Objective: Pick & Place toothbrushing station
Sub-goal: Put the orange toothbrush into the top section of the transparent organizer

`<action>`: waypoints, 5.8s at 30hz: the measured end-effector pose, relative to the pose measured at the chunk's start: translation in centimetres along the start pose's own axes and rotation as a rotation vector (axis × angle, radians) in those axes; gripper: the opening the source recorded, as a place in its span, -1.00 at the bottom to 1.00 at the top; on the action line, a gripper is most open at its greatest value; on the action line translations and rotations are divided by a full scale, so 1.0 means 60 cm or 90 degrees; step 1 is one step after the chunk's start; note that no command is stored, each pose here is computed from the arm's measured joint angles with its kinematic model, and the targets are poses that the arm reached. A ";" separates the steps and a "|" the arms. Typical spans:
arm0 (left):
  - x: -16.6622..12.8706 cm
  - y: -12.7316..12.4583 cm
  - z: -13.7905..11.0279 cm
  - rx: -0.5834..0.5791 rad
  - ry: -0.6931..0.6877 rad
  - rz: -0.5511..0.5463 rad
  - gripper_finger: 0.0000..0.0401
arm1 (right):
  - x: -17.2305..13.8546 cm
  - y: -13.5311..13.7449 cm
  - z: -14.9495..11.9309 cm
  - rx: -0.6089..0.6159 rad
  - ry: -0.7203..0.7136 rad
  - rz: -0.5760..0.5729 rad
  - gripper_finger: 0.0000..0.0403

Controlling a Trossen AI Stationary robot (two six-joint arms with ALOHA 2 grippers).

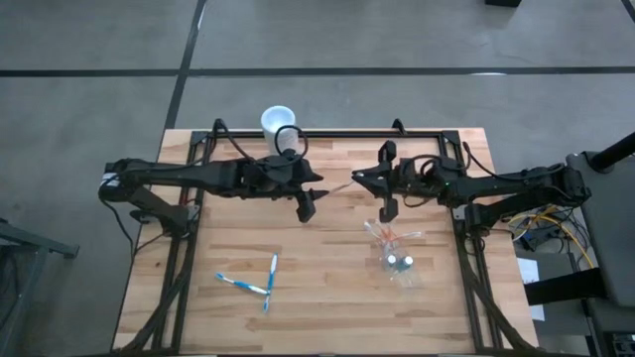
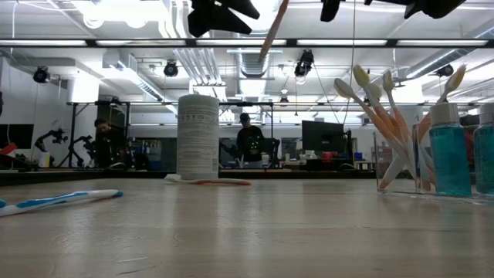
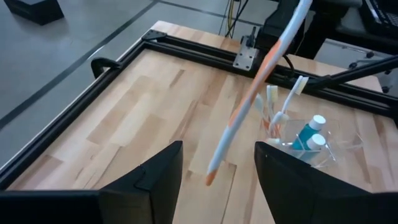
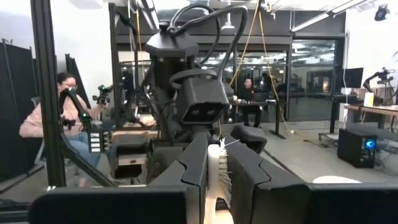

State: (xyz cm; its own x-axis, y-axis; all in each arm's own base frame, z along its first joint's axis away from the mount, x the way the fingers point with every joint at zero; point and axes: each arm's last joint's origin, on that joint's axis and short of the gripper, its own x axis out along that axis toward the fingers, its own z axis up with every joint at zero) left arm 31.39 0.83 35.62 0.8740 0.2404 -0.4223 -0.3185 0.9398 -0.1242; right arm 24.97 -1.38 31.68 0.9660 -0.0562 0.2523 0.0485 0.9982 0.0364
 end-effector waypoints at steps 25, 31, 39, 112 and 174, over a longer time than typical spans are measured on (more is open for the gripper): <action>-0.003 0.004 0.001 -0.009 -0.004 0.018 0.02 | -0.077 0.003 0.044 0.151 0.101 -0.012 -0.83; -0.003 0.006 0.002 -0.008 -0.006 0.031 0.02 | -0.098 0.011 0.045 0.159 0.148 -0.003 -0.83; -0.003 0.008 0.002 -0.008 -0.012 0.058 0.02 | -0.127 0.022 0.042 0.174 0.218 0.010 -0.83; -0.003 0.009 0.002 -0.008 -0.015 0.067 0.02 | -0.165 0.060 -0.113 0.211 0.549 0.042 -0.83; -0.004 0.015 -0.017 0.012 0.059 0.086 0.02 | -0.135 0.047 -0.005 0.115 0.096 -0.073 -0.27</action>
State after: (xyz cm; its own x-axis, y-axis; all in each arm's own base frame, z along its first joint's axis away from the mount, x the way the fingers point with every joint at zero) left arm 30.53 1.35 34.69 0.7854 0.3429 -0.5153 -0.4235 0.9048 -0.0434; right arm 17.36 1.91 29.43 0.9844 -0.1512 0.0895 0.1271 0.9645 0.2313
